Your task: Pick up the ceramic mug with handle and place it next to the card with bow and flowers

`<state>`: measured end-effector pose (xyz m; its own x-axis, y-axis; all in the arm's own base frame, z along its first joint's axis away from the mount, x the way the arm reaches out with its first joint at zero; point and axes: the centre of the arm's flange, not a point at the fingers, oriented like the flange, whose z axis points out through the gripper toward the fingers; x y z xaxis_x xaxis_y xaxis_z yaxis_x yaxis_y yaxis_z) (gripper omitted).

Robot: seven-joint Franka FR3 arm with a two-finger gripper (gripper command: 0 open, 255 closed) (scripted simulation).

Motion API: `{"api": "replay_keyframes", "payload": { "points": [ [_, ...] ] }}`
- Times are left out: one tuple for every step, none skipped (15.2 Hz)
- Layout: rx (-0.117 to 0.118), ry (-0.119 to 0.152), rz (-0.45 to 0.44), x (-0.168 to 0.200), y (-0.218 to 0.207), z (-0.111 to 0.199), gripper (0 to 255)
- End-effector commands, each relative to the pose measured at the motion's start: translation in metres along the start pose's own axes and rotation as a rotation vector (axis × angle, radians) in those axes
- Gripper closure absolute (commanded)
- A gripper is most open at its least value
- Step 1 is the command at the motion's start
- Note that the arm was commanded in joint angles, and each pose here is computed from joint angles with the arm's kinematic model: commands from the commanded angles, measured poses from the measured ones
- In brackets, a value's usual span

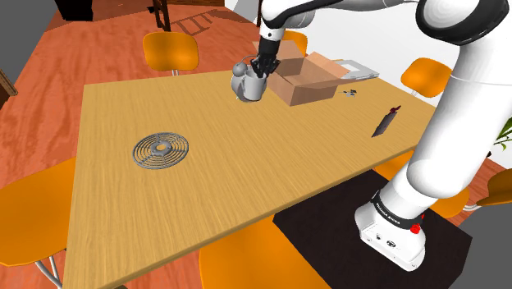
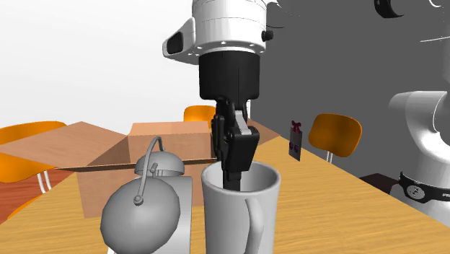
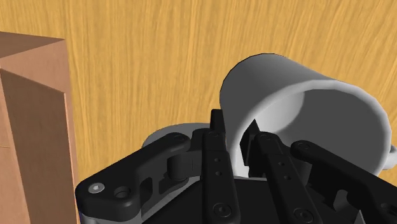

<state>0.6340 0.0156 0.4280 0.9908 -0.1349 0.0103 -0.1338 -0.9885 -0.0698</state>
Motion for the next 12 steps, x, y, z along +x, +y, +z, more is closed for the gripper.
{"api": "replay_keyframes", "payload": {
  "points": [
    [0.000, 0.000, 0.000, 0.001, 0.000, -0.010, 255],
    [0.000, 0.000, 0.000, 0.001, 0.000, -0.016, 255],
    [0.000, 0.000, 0.000, 0.001, -0.001, -0.021, 255],
    [0.000, 0.000, 0.000, 0.001, -0.001, -0.026, 255],
    [0.000, 0.000, 0.000, 0.001, -0.001, -0.031, 255],
    [0.000, 0.000, 0.000, 0.001, -0.002, -0.037, 255],
    [0.000, 0.000, 0.000, 0.001, -0.002, -0.042, 255],
    [0.000, 0.000, 0.000, 0.001, -0.003, -0.047, 255],
    [0.000, 0.000, 0.000, 0.001, -0.003, -0.053, 255],
    [0.000, 0.000, 0.000, 0.001, -0.003, -0.058, 255],
    [0.000, 0.000, 0.000, 0.001, -0.004, -0.063, 255],
    [0.000, 0.000, 0.000, 0.001, -0.004, -0.068, 255]
  ]
}}
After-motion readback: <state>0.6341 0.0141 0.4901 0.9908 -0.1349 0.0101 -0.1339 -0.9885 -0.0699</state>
